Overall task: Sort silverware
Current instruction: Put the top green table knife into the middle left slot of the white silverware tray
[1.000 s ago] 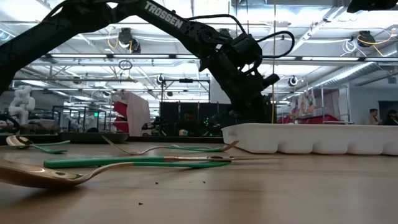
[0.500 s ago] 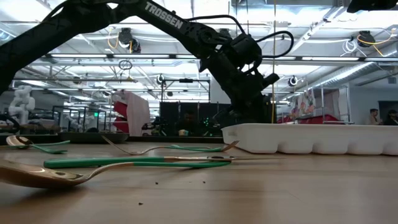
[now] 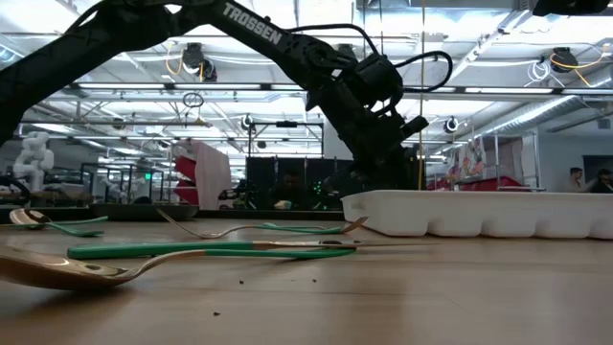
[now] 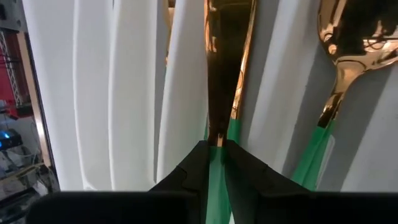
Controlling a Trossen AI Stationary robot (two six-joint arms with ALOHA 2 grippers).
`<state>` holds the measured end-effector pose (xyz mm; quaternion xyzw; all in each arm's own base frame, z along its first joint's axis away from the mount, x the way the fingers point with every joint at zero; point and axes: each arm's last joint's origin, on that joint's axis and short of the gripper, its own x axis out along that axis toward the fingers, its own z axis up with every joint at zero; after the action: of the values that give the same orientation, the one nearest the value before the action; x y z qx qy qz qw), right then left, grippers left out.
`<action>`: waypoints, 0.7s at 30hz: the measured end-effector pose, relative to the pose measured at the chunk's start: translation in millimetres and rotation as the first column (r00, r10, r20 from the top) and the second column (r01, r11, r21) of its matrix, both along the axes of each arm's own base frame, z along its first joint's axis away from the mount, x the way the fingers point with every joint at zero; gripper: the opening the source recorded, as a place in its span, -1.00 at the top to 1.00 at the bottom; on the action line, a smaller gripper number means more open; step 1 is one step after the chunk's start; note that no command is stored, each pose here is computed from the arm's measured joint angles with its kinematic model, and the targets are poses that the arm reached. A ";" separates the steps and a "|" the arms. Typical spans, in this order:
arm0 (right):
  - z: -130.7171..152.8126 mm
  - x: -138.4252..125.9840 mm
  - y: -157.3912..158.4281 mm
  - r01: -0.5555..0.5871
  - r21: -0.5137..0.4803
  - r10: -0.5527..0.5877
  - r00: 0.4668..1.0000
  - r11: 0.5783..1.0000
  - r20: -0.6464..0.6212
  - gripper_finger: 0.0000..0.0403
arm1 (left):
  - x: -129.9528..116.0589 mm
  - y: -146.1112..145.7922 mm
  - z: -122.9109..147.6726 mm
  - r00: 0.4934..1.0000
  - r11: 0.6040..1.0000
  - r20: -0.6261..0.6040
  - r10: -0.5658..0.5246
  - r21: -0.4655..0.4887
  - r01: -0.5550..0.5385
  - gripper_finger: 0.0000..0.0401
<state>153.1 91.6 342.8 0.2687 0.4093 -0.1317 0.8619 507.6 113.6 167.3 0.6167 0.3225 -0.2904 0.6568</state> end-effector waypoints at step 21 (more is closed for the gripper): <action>1.1 1.3 0.8 0.014 0.023 -0.014 1.000 1.000 0.016 0.00 | 0.2 0.8 1.0 0.995 0.995 -0.001 0.103 0.010 -0.103 0.72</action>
<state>154.4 92.4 343.8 0.2825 0.4018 -0.1309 0.8612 507.8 114.4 168.4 0.6022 0.3560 -0.2551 0.6676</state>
